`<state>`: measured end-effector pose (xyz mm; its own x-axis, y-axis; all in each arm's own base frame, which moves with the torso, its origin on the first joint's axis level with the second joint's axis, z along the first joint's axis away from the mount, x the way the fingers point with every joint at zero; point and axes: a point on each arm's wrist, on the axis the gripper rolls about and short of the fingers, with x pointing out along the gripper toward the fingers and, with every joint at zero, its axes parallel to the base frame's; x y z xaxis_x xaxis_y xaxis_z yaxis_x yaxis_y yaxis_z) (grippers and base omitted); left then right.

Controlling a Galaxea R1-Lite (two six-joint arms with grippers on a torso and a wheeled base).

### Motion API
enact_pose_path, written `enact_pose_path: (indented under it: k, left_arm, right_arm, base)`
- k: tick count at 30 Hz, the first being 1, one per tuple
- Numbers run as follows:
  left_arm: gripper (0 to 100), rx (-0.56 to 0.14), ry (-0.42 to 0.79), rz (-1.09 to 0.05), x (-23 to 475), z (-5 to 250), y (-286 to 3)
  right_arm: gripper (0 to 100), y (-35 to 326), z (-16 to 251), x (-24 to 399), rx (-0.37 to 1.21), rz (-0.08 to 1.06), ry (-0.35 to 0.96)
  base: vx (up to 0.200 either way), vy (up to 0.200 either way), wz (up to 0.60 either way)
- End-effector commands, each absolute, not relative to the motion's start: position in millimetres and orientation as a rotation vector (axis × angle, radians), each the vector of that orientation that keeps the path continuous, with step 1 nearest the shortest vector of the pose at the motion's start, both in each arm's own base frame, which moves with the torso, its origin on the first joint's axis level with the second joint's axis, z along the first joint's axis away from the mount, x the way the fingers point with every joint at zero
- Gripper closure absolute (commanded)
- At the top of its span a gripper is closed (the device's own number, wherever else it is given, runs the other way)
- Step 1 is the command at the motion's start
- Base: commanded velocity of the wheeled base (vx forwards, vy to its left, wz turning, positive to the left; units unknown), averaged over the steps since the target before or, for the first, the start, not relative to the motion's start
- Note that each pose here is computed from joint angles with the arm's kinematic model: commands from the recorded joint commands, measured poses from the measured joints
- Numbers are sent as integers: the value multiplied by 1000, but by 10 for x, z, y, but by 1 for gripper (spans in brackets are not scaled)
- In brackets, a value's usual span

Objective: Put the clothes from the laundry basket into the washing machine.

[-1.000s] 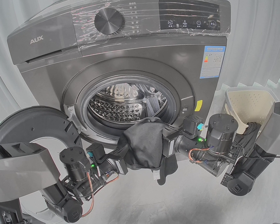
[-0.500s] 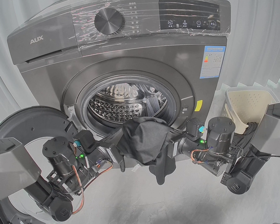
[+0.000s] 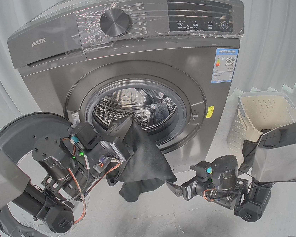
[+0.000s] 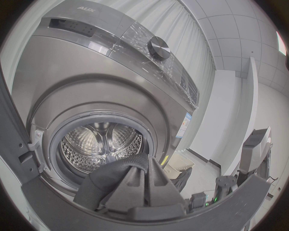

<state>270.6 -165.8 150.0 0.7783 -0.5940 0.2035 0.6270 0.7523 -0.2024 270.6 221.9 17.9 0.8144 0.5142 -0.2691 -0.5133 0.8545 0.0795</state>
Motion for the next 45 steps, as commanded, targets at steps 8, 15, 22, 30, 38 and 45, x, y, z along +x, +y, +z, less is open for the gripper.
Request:
enact_pose_path:
  k: [8, 15, 22, 30, 38, 45]
  left_arm:
    - [100, -268, -143, -666, 2761, 1523, -1693]
    - [100, -274, -155, -608, 2842, 1509, -1721]
    - [100, -274, -154, -608, 2844, 1504, -1722]
    - [100, -274, -151, -612, 2834, 1501, -1735]
    - [100, -274, -151, -612, 2828, 1497, -1736]
    - [100, -276, -154, -613, 2820, 1504, -1731]
  right_arm:
    - [0, 2302, -37, 2475, -42, 644, 374]
    - [0, 2485, 6, 2282, -36, 777, 341]
    - [0, 2755, 227, 2485, 42, 792, 180]
    - [0, 2907, 272, 2723, 84, 770, 99]
    - [0, 2969, 238, 2938, 97, 692, 67]
    - [0, 2998, 210, 3077, 109, 674, 43]
  base:
    - [0, 0, 0]
    - [0, 0, 0]
    - [0, 0, 0]
    - [0, 0, 0]
    - [0, 0, 0]
    - [0, 0, 0]
